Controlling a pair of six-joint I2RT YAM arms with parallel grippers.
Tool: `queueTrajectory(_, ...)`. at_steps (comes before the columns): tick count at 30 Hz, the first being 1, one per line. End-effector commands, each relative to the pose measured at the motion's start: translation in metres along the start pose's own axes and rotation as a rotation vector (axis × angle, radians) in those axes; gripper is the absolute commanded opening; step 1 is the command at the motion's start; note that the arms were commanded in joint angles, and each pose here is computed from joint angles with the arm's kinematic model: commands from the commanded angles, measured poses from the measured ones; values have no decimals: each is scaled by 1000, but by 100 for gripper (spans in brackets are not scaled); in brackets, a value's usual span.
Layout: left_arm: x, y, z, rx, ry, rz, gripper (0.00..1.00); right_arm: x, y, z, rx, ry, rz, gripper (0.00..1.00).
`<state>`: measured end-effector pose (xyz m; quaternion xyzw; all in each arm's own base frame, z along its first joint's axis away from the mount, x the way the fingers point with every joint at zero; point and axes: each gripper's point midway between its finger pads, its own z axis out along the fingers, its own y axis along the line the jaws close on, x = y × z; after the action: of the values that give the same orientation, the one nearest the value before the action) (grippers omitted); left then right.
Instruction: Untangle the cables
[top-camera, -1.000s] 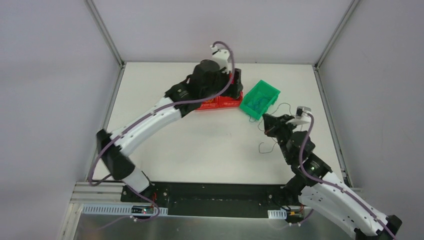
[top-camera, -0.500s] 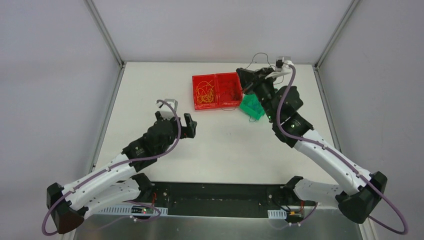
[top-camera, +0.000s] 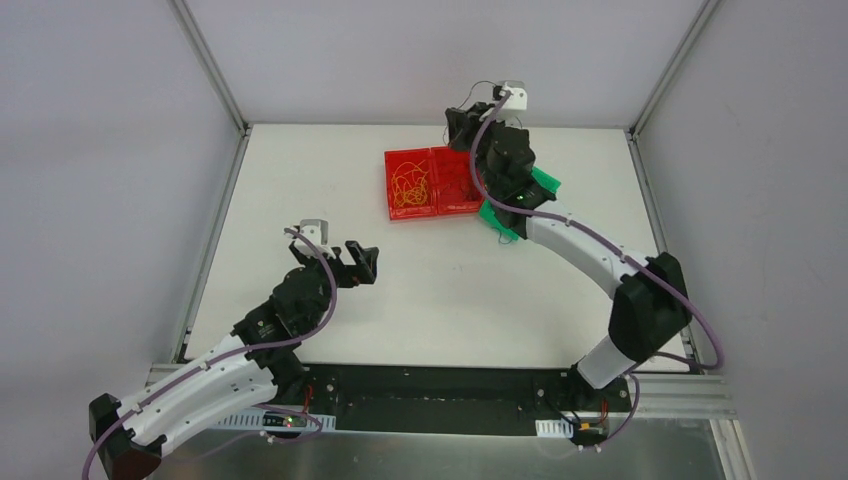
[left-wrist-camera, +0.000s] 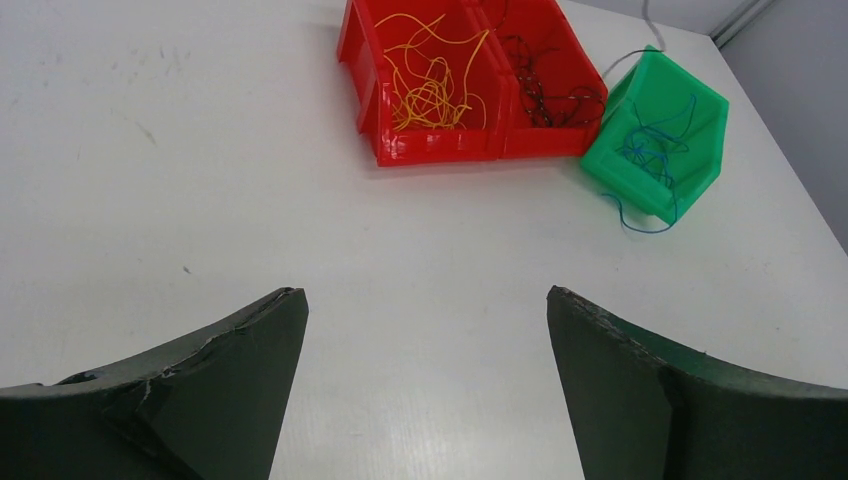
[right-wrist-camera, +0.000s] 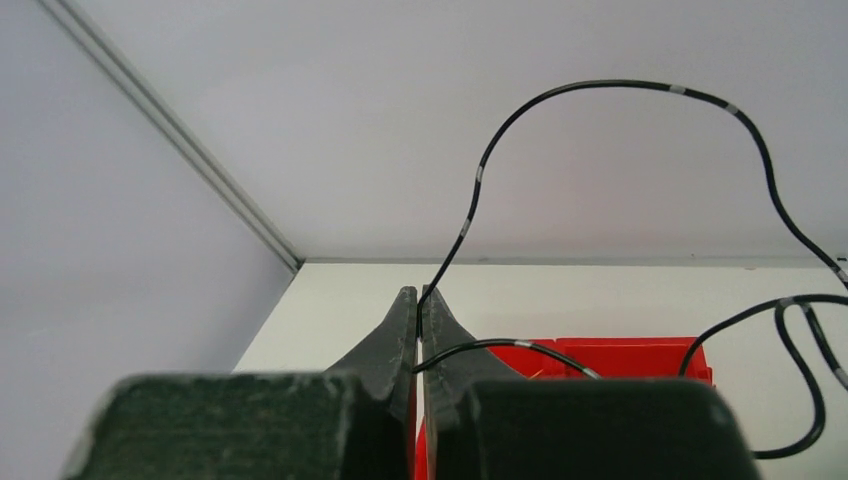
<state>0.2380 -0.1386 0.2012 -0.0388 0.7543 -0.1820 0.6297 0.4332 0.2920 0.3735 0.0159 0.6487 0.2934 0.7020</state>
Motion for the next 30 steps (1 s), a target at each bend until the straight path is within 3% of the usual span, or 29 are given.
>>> queueTrajectory(1, -8, -4, 1, 3, -27, -42, 93, -14, -20, 26, 28, -128, 18, 0)
queueTrajectory(10, -2, -8, 4, 8, -4, -38, 93, 86, -95, 62, 97, 37, 117, 0)
queueTrajectory(18, -2, -9, 6, 7, 4, -19, 93, 176, -139, 70, 273, 432, 185, 0)
queueTrajectory(27, 0, -11, 5, 21, 11, -21, 92, 220, -170, 22, 456, 674, 103, 0)
queueTrajectory(30, 0, -8, 5, 10, 7, -18, 92, 232, -169, 14, 486, 742, -62, 0)
